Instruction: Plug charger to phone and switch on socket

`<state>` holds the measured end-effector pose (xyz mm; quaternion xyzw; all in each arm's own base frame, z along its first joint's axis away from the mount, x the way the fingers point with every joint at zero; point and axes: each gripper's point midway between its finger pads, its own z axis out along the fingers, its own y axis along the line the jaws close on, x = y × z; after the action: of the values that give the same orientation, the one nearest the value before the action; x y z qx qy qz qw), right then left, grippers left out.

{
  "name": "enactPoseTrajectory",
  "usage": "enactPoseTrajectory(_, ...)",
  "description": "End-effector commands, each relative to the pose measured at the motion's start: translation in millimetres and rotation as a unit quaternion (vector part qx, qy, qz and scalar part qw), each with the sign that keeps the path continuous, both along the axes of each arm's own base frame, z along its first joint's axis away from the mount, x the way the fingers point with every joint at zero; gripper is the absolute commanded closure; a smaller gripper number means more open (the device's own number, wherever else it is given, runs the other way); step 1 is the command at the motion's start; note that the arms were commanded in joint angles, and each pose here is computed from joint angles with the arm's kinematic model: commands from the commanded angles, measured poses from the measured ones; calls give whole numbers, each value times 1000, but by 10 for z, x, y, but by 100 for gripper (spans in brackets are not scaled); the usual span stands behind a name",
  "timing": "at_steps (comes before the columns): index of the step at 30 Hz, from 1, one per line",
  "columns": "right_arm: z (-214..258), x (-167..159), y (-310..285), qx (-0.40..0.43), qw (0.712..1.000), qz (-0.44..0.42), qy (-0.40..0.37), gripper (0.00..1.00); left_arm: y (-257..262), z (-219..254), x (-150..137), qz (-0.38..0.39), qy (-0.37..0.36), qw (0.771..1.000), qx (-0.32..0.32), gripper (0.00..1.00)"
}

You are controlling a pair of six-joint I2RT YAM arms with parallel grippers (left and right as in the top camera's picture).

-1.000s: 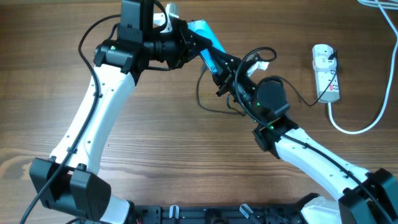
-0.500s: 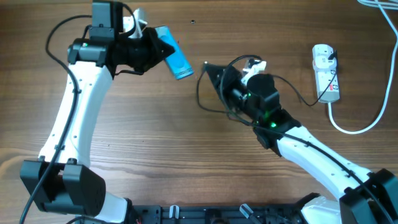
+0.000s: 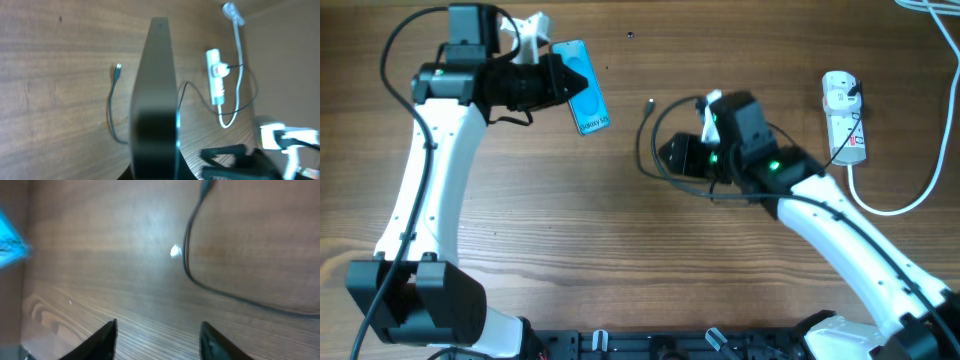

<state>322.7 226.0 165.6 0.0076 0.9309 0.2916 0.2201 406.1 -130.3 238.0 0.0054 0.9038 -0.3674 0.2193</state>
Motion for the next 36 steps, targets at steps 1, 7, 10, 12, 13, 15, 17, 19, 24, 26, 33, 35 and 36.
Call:
enactPoseTrajectory(1, 406, 310, -68, -42, 997, -11, -58, 49, 100, 272, 44, -25, -33, 996, -84, 96)
enactPoseTrajectory(7, 703, 716, 60, -72, 996, 8, -51, 49, 199, 267, 58, -11, -26, 996, -87, 96)
enactPoseTrajectory(10, 625, 986, 120, -87, 995, 11, -40, 49, 198, 262, 53, -6, -18, 996, -90, 96)
enactPoseTrajectory(12, 439, 1128, 118, -88, 996, 5, -21, 50, 197, 258, 47, -6, -16, 996, -90, 96)
enactPoseTrajectory(13, 320, 1180, 113, -85, 996, 6, -9, 50, 199, 254, 42, -6, -14, 996, -90, 96)
enactPoseTrajectory(15, 101, 1260, 83, -90, 996, 2, 10, 50, 197, 247, 33, -6, -11, 996, -90, 96)
enactPoseTrajectory(17, -39, 1325, 83, -93, 996, 0, 17, 37, 197, 247, 33, -6, -11, 996, -90, 96)
enactPoseTrajectory(19, -131, 1377, 105, -90, 996, -6, 21, 33, 197, 247, 32, -5, -11, 996, -90, 96)
enactPoseTrajectory(24, -372, 1504, 163, -60, 996, -52, 33, 38, 197, 246, 32, -5, -11, 996, -90, 96)
enactPoseTrajectory(26, -577, 1532, 179, -65, 996, -51, 45, 44, 197, 246, 32, -5, -11, 996, -90, 96)
enactPoseTrajectory(33, -1039, 1553, 272, -79, 994, -41, 69, 49, 197, 246, 32, -5, -11, 996, -90, 96)
enactPoseTrajectory(35, -1157, 1573, 329, -79, 994, -38, 69, 51, 197, 246, 32, -5, -11, 996, -90, 96)
enactPoseTrajectory(36, -1189, 1581, 348, -79, 994, -37, 68, 52, 197, 246, 32, -5, -11, 996, -90, 96)
